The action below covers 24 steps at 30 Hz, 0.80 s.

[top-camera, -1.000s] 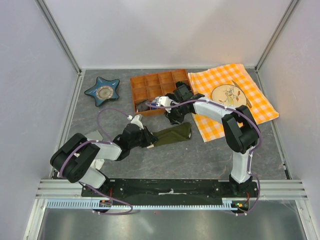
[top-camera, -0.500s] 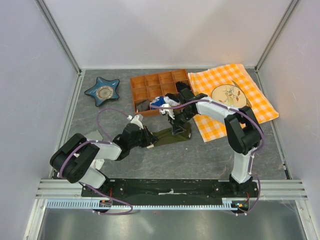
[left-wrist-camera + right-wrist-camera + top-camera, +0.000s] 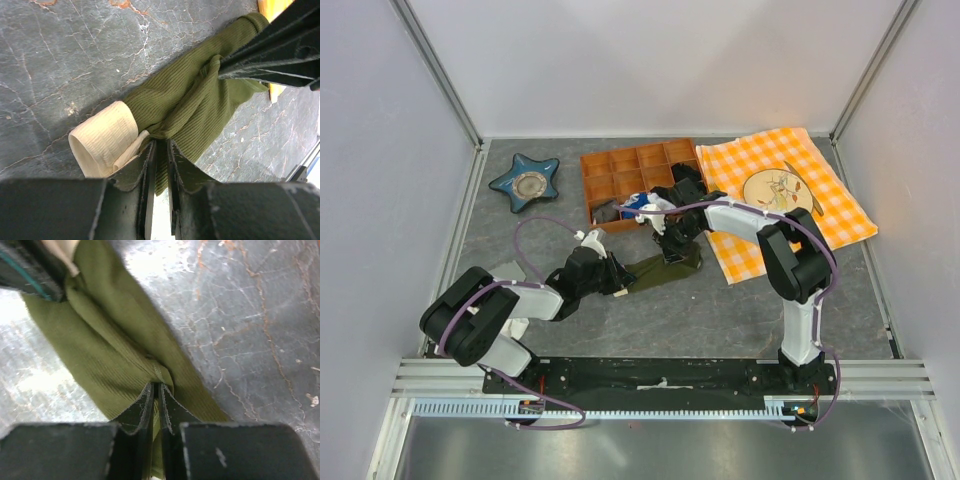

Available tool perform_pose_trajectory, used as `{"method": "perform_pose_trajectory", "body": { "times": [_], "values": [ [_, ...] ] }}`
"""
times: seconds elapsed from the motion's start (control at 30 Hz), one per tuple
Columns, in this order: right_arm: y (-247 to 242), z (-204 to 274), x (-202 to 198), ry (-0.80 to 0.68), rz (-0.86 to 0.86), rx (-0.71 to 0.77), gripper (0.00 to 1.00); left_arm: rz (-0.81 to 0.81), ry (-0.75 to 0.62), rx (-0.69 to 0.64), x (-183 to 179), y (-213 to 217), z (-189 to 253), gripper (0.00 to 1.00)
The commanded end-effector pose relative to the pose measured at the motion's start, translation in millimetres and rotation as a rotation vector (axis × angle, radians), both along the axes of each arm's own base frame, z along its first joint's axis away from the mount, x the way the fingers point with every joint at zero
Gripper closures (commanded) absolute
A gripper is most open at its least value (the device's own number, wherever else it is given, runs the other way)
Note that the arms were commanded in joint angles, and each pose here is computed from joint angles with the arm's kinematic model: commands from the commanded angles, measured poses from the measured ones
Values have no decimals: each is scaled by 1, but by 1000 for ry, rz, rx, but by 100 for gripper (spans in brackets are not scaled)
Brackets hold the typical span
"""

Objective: Roll the underwear
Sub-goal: Fold the underwear at the center of the board.

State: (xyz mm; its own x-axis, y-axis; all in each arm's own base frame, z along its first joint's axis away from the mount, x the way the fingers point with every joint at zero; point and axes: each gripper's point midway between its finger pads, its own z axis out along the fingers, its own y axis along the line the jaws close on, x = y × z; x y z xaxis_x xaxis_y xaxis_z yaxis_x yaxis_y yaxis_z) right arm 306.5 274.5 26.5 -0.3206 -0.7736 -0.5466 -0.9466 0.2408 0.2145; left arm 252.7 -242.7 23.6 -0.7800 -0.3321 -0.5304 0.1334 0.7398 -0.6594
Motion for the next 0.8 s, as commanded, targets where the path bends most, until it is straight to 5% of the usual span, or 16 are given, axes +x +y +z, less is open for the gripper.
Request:
{"method": "perform_pose_trajectory", "body": {
  "times": [0.0, 0.17, 0.5, 0.77],
  "values": [
    [-10, -23, 24, -34, -109, -108, 85, 36, 174, 147, -33, 33, -51, 77],
    [-12, -33, 6, 78, -44, -107, 82, 33, 172, 138, -32, 31, -48, 75],
    [-1, 70, -4, 38, 47, 201, 69, -20, 37, 94, -17, 18, 23, 53],
    [-15, 109, -14, -19, 77, 317, 64, -93, -87, 118, -10, 16, 71, 50]
  ]
}}
